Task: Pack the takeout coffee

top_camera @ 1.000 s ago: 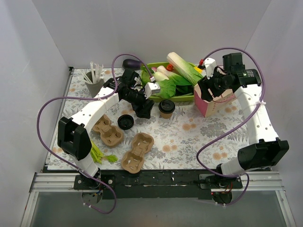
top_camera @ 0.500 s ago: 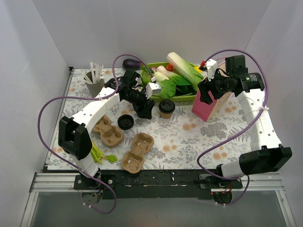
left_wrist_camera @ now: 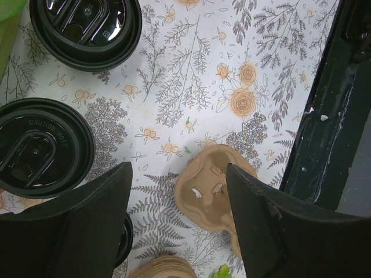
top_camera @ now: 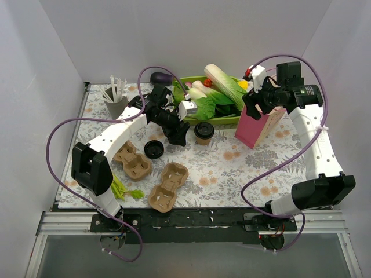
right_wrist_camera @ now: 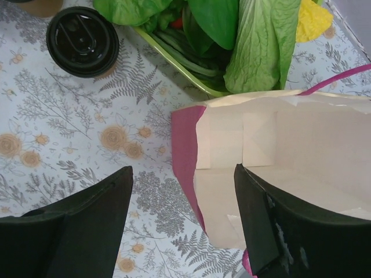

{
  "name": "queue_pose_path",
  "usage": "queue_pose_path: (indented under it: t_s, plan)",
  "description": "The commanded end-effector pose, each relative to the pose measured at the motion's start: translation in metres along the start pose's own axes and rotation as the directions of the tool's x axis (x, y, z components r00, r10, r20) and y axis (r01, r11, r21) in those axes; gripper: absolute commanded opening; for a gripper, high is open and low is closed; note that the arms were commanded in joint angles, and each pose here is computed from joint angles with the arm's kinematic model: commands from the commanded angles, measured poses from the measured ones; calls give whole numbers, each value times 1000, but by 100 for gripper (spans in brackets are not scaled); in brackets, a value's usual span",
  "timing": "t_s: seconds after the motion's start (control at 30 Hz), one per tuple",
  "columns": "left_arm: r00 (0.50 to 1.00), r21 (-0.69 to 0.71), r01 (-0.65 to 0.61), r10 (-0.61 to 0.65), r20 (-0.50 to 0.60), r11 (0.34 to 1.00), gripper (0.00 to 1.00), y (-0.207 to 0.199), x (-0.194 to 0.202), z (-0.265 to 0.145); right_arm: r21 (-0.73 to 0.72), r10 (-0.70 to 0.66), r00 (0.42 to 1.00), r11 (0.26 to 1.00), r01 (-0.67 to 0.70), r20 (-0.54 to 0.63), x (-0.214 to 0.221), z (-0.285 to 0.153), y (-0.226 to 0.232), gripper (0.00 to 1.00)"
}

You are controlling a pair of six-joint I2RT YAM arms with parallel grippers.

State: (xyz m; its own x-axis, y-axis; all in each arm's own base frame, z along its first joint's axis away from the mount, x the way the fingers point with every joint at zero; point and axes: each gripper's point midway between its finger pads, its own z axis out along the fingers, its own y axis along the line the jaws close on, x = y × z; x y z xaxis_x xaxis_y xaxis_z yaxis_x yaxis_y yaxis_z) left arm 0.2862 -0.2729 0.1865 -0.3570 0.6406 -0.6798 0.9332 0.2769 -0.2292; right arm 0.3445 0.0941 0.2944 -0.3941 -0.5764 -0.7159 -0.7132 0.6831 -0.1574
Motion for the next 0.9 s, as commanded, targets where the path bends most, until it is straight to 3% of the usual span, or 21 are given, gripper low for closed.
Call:
queue_pose_path:
  t_s: [0.0,0.17,0.27,0.37,0.4,0.43,0.67,0.87]
  plan:
    - [999,11,-34,34,35,999,66,-3,-17,-5,60,-61,997,996,64,-47,13,4,-14,77]
    - [999,8,-43,43,29,999,65,-3,-13,-5,64,-48,988,996,58,-145,38,7,-14,64]
    - [998,12,-45,45,32,999,65,-4,-13,-4,46,-32,991,998,39,-128,32,1,-8,53]
    - [999,17,-43,42,30,999,65,-4,-11,-2,1,-6,993,1000,6,-115,24,-8,2,23]
    - [998,16,-45,45,34,999,65,-4,-12,-3,-24,3,993,1000,-6,-118,24,-10,8,7]
    - [999,18,-44,44,31,999,65,-4,-11,-1,-60,23,992,998,-31,-127,25,-12,16,1]
    - [999,23,-41,41,20,999,65,-3,-9,1,-208,237,962,943,-261,-132,20,-21,61,1]
    - [999,28,-36,36,1,999,65,-3,-5,3,-371,320,941,865,-339,-115,4,-25,94,1]
